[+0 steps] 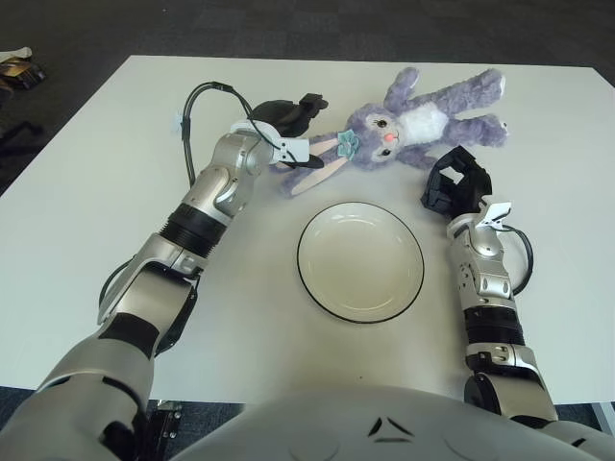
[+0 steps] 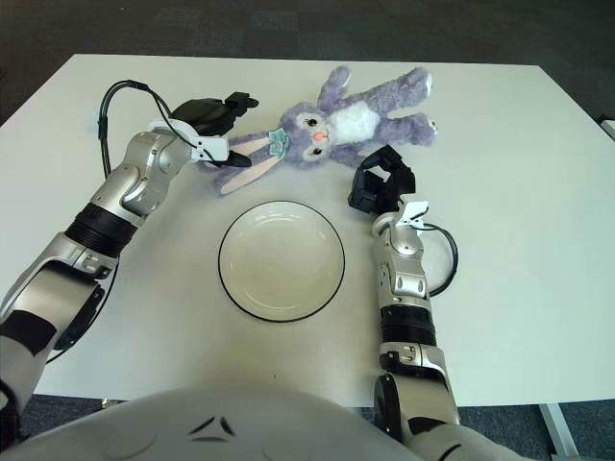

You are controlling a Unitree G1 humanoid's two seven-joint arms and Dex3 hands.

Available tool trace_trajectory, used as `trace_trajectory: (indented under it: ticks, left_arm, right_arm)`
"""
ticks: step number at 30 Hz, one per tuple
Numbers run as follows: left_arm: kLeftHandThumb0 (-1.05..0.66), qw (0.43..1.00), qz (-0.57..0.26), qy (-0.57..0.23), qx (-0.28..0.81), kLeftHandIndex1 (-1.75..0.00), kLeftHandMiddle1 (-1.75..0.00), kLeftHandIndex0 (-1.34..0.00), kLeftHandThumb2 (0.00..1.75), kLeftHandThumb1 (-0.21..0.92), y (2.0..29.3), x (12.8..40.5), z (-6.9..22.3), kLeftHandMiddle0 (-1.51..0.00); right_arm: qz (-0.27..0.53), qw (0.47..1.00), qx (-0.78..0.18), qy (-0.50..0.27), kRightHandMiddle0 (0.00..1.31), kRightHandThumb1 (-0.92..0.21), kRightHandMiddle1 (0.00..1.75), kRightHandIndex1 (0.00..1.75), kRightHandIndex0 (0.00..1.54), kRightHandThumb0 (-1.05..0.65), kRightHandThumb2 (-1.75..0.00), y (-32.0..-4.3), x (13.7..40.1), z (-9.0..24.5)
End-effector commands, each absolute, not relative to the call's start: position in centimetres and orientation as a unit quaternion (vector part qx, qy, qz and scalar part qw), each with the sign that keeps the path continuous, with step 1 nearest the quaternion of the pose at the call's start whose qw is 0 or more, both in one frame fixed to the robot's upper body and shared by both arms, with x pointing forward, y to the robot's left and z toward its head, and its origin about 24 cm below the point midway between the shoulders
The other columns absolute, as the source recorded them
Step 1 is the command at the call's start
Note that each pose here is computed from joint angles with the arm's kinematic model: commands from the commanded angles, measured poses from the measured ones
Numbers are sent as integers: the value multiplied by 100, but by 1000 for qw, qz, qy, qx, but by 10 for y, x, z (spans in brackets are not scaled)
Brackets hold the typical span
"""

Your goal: Put the doll into the plate.

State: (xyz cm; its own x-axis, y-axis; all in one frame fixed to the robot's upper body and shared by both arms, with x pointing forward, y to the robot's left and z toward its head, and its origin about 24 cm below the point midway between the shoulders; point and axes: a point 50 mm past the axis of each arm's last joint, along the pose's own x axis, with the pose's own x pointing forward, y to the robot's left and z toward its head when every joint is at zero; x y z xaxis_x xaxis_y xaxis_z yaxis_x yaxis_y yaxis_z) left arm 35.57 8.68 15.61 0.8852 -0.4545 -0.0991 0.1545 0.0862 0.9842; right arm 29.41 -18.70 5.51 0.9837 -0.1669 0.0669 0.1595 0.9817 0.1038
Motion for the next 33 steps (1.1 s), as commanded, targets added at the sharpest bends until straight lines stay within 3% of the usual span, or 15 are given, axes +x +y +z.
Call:
trace_trajectory:
  ticks: [1, 21, 33]
  left_arm:
    - [-105, 721, -207, -106, 652, -58, -175, 0, 34, 92, 83, 359, 159, -53]
    - [-105, 712, -209, -78, 666, -68, -175, 0, 43, 92, 79, 361, 147, -64]
    - [-105, 715, -215, -83, 660, -83, -175, 0, 42, 92, 75, 355, 141, -76]
  right_arm:
    - [-86, 994, 55, 34, 64, -28, 175, 175, 109, -49, -136, -185, 284, 27]
    - [-84, 994, 58, 30, 64, -28, 175, 175, 108, -49, -136, -185, 284, 27]
    - [-88, 994, 59, 30, 65, -27, 175, 175, 108, -50, -138, -186, 284, 27]
